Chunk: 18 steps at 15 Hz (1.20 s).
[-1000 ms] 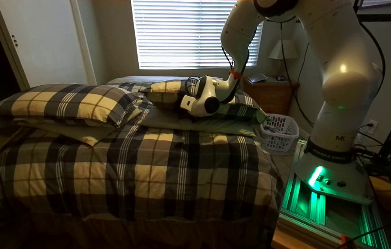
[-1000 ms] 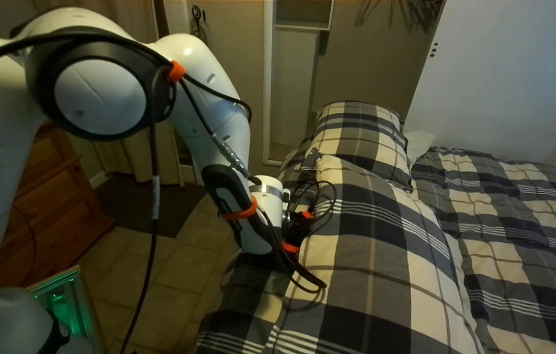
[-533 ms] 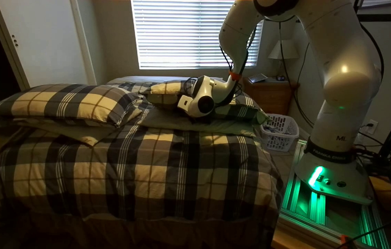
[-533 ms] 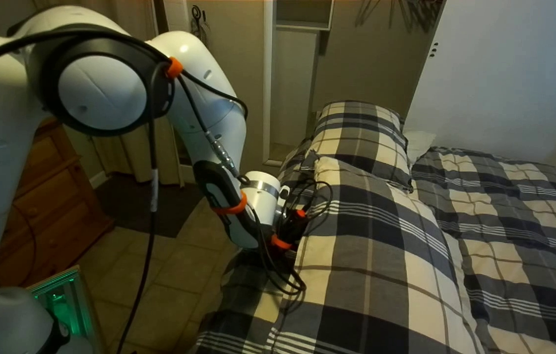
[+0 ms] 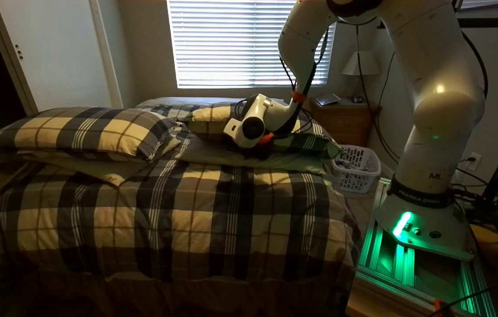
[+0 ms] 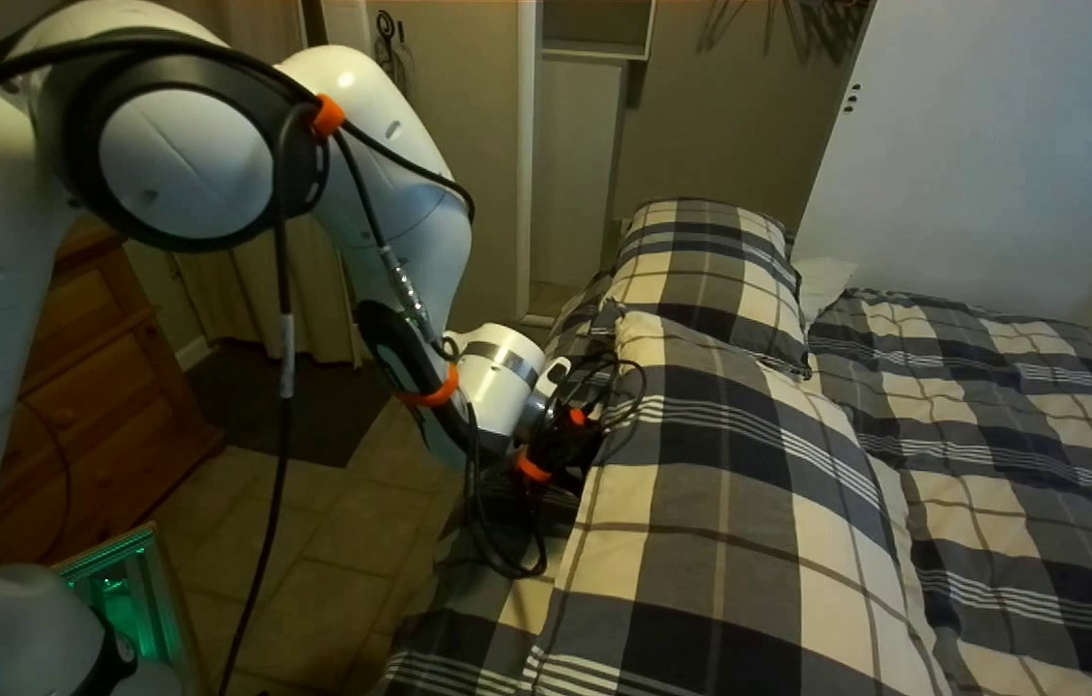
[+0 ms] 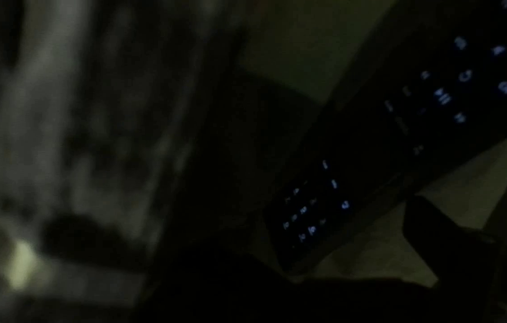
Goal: Place the remote under the pillow on the right
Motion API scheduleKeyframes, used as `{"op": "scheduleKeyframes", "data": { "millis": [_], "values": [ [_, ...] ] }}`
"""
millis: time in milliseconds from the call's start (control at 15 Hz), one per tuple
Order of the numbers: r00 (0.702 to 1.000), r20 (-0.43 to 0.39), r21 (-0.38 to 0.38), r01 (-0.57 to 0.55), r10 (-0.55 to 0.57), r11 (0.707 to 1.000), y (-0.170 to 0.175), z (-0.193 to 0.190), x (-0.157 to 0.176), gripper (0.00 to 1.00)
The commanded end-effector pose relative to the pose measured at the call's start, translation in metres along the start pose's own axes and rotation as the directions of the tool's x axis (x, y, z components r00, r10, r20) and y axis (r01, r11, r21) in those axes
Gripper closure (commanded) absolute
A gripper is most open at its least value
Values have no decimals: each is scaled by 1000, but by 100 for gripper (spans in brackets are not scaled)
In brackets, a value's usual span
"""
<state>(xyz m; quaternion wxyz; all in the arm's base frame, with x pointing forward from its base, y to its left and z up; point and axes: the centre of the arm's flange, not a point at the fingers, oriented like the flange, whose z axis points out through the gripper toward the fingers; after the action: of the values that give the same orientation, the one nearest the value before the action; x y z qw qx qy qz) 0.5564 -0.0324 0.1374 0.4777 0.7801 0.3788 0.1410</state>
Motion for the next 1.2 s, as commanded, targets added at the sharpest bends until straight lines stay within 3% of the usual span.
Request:
{"op": "scheduleKeyframes", "data": {
  "millis": [0,467,533,667,733,933,1067,1133],
  "values": [
    [995,89,20,-56,54,998,11,-21,-13,0],
    [970,182,83,-176,159,981,-3,-32,-19,0],
    [969,181,83,-184,166,980,-4,-35,-18,25],
    [969,177,91,-193,174,977,-5,-42,-14,34],
    [969,174,103,-195,175,975,-7,-45,-12,12],
    [966,183,151,-213,184,965,-16,-49,-11,0],
    [960,202,171,-227,192,959,-22,-49,-13,31],
    [958,212,184,-234,194,955,-25,-48,-15,32]
  ]
}}
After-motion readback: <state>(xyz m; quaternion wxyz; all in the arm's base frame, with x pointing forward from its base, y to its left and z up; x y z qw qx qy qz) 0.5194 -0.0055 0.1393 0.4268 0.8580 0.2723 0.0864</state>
